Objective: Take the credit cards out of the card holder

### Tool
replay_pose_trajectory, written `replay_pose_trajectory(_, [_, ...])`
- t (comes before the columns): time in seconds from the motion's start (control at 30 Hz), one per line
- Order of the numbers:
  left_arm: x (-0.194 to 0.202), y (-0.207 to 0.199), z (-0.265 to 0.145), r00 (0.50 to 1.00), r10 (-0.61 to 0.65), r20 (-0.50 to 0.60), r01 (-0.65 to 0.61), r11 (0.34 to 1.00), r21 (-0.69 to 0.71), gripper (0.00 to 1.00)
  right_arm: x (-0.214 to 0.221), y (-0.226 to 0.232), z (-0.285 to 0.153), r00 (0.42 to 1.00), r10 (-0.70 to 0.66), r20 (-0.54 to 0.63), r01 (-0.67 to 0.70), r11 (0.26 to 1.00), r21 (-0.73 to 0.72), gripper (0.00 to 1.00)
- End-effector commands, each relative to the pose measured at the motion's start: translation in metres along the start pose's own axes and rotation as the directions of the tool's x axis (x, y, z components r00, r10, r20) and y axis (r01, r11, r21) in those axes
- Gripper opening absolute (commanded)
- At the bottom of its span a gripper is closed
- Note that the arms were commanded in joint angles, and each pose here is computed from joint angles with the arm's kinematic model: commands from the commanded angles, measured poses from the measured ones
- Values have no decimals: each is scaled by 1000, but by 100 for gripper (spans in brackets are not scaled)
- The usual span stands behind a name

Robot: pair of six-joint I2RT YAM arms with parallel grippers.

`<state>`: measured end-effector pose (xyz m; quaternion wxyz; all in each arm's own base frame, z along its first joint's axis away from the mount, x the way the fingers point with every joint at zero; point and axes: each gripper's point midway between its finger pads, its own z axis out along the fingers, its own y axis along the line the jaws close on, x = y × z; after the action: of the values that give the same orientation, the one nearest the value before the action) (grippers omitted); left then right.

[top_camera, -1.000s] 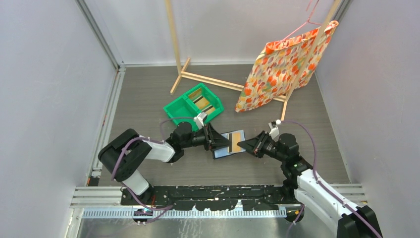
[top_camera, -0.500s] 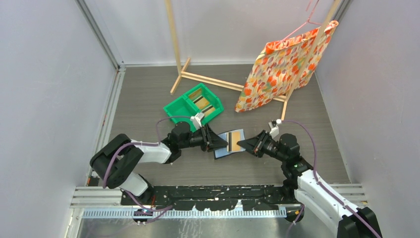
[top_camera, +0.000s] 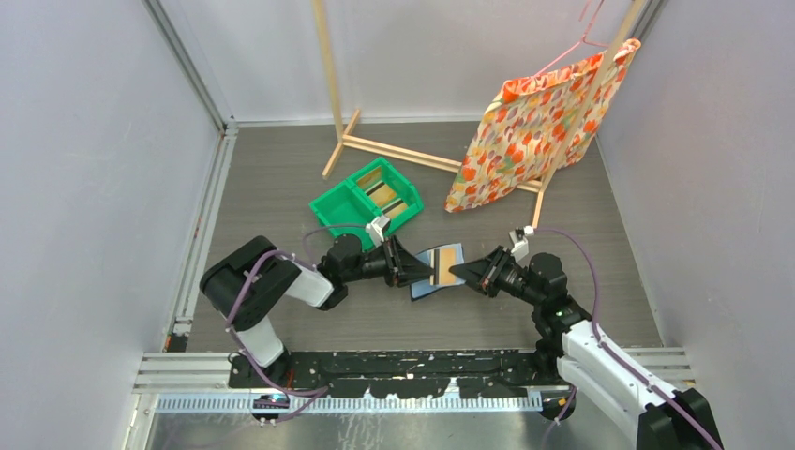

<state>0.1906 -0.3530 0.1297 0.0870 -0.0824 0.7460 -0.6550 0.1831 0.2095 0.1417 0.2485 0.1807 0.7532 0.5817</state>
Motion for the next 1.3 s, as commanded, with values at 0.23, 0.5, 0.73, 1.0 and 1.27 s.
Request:
replay_pose_trajectory(0.23, [-5,-46,5,999,35,7,-36,978,205,20,1,23,-1,1000,-24,-15,22,995,-98,1])
replay_pose_trajectory(0.5, [-5,-44,5,999,33,14,-35,979,202,2,1,21,1,1000,-23,-17,21,995,-94,1])
replay_pose_trajectory(0.73, [-10,-41,-7,998,47,46,-55,981,189,1,1,12,1,1000,-11,-11,11,998,-67,1])
replay_pose_trajectory(1.0, [-19,-37,-23,992,72,106,-85,988,129,1,1,1,2,1000,6,2,-6,999,-33,1])
replay_pose_trajectory(1.27, [-22,-36,-40,984,132,122,-137,990,40,1,-1,-7,2,1000,24,19,-24,1000,-10,1])
